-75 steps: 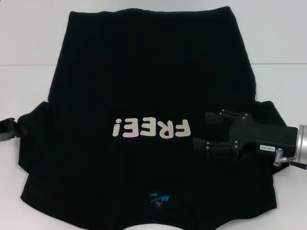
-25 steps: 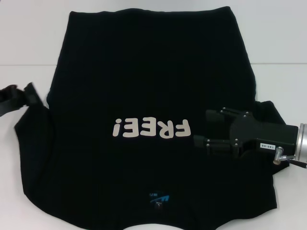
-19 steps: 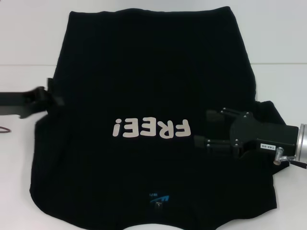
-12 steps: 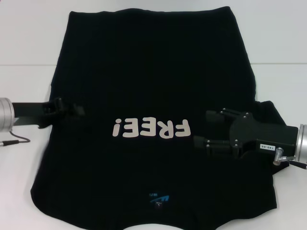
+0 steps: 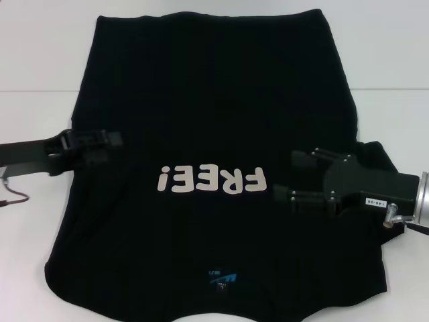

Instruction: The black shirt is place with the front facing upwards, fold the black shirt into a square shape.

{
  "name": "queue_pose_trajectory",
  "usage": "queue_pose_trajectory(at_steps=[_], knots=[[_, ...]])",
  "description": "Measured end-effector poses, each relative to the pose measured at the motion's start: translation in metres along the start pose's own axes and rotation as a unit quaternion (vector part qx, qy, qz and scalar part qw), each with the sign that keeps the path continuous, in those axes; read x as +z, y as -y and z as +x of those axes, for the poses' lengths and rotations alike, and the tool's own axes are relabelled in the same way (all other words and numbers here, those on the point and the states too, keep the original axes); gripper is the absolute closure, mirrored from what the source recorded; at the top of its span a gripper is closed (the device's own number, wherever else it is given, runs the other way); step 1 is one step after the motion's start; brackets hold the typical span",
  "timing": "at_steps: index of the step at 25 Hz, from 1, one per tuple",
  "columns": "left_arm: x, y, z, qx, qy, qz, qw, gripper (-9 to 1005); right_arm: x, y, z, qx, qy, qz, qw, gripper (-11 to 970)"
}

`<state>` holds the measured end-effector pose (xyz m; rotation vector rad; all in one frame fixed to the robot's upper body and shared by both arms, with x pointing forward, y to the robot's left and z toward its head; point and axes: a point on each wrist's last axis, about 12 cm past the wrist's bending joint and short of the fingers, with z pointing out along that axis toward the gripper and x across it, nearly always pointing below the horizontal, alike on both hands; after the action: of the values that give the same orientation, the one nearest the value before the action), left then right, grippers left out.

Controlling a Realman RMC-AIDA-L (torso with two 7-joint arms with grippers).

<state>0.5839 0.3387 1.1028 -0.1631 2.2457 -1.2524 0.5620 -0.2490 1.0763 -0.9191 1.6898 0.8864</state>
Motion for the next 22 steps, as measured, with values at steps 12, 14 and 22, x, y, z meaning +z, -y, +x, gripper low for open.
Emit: queue_pose_trajectory(at_steps=[12, 14, 22], knots=[[-0.001, -0.026, 0.007, 0.054, 0.018, -0.101, 0.993, 180, -0.002, 0.000, 0.001, 0.006, 0.003, 0.004, 1.000, 43], [0.001, -0.027, 0.008, 0.057, 0.016, -0.107, 0.992, 151, -0.002, 0.000, 0.002, 0.007, 0.003, 0.004, 1.000, 43], [0.011, -0.025, 0.015, 0.064, -0.007, -0.107, 0.992, 129, -0.003, -0.001, 0.003, 0.009, 0.002, 0.003, 1.000, 43]])
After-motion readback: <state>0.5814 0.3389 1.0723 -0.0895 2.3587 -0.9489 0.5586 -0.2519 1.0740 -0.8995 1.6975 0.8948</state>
